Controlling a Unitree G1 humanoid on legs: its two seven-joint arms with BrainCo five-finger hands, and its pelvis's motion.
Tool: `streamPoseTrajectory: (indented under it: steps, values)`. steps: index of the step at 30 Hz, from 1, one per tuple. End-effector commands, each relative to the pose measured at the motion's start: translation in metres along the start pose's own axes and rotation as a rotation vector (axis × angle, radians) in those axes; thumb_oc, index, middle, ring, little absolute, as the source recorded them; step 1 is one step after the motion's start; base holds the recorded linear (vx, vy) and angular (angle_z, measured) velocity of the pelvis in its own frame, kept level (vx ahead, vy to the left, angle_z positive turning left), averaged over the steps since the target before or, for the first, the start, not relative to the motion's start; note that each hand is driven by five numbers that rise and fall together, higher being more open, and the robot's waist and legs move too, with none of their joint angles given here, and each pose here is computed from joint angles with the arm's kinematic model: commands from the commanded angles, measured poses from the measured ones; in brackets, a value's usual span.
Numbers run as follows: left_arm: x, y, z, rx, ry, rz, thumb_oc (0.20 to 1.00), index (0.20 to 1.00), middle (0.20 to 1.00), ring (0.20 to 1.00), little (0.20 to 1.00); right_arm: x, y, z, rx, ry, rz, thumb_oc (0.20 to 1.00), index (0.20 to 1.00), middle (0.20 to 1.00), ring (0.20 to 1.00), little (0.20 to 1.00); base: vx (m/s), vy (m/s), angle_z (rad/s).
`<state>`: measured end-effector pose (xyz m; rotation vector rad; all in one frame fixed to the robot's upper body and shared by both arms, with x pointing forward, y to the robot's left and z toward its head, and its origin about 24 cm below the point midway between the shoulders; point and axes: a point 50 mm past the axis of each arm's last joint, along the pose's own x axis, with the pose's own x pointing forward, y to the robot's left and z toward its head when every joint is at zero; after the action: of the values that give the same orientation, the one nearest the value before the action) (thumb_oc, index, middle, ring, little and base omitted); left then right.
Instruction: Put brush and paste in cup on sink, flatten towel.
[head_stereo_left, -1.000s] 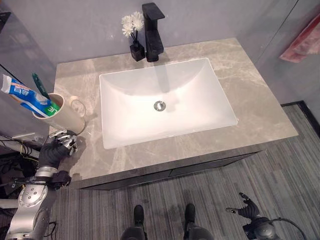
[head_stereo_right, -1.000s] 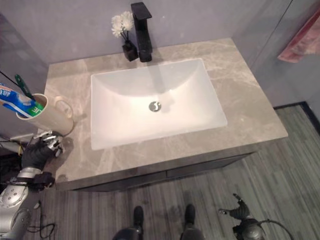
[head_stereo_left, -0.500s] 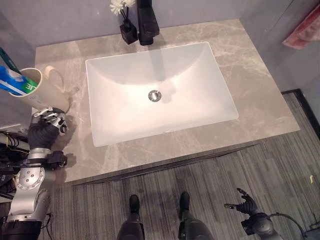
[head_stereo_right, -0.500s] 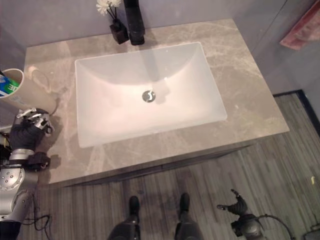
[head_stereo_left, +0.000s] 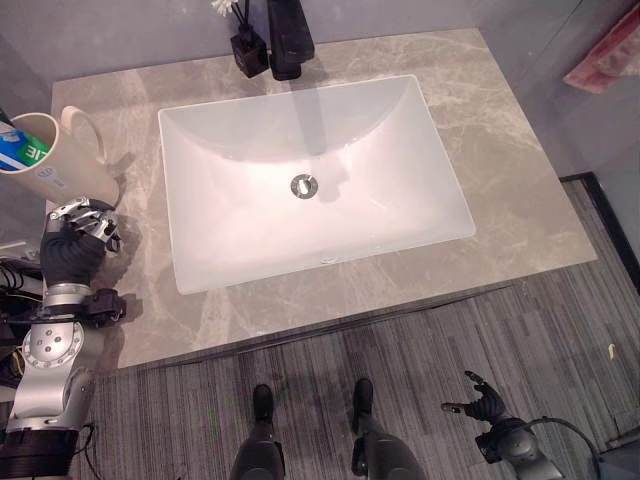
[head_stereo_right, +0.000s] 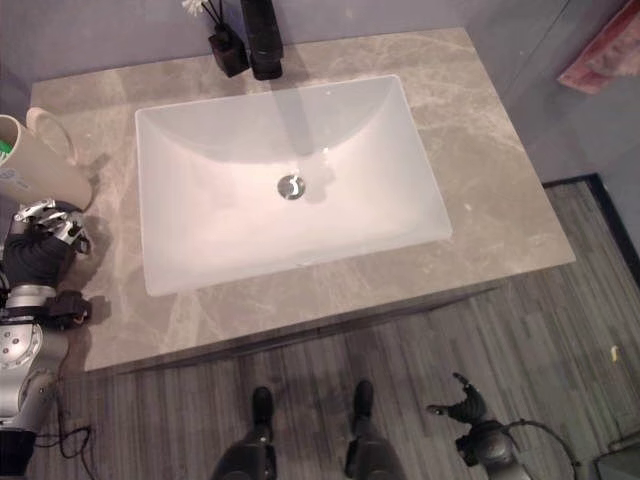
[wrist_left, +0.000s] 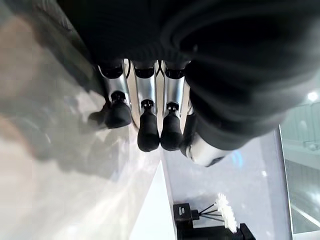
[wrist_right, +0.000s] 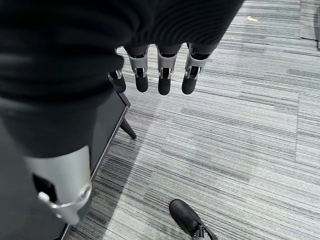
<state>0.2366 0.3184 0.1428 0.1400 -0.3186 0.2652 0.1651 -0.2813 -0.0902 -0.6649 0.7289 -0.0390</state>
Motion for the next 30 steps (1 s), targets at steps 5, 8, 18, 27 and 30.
streamPoseTrajectory:
  steps: [5,8,18,27,30]
  values:
    - [-0.014,0.023,-0.014,0.11,0.086,0.042,0.2,0.2,0.2,0.2,0.2,0.0,-0.012,-0.002,-0.066,-0.01,-0.011,1.0,1.0,1.0,1.0,1.0,0.0,0.0,0.0]
    - [-0.012,0.027,-0.012,0.114,0.077,0.063,0.2,0.2,0.2,0.2,0.2,0.001,-0.015,-0.001,-0.069,-0.015,-0.016,1.0,1.0,1.0,1.0,1.0,0.0,0.0,0.0]
    - [0.006,0.035,-0.003,0.138,0.037,0.109,0.2,0.2,0.2,0.2,0.2,0.001,-0.021,-0.003,-0.078,-0.009,-0.033,1.0,1.0,1.0,1.0,1.0,0.0,0.0,0.0]
    - [0.029,0.047,0.016,0.181,-0.024,0.17,0.2,0.2,0.2,0.2,0.2,0.004,-0.021,0.003,-0.088,-0.023,-0.029,1.0,1.0,1.0,1.0,1.0,0.0,0.002,-0.02]
    - [0.039,0.052,0.028,0.209,-0.058,0.187,0.2,0.2,0.2,0.2,0.2,0.004,-0.02,0.004,-0.099,-0.028,-0.023,1.0,1.0,1.0,1.0,1.0,0.0,0.0,0.0]
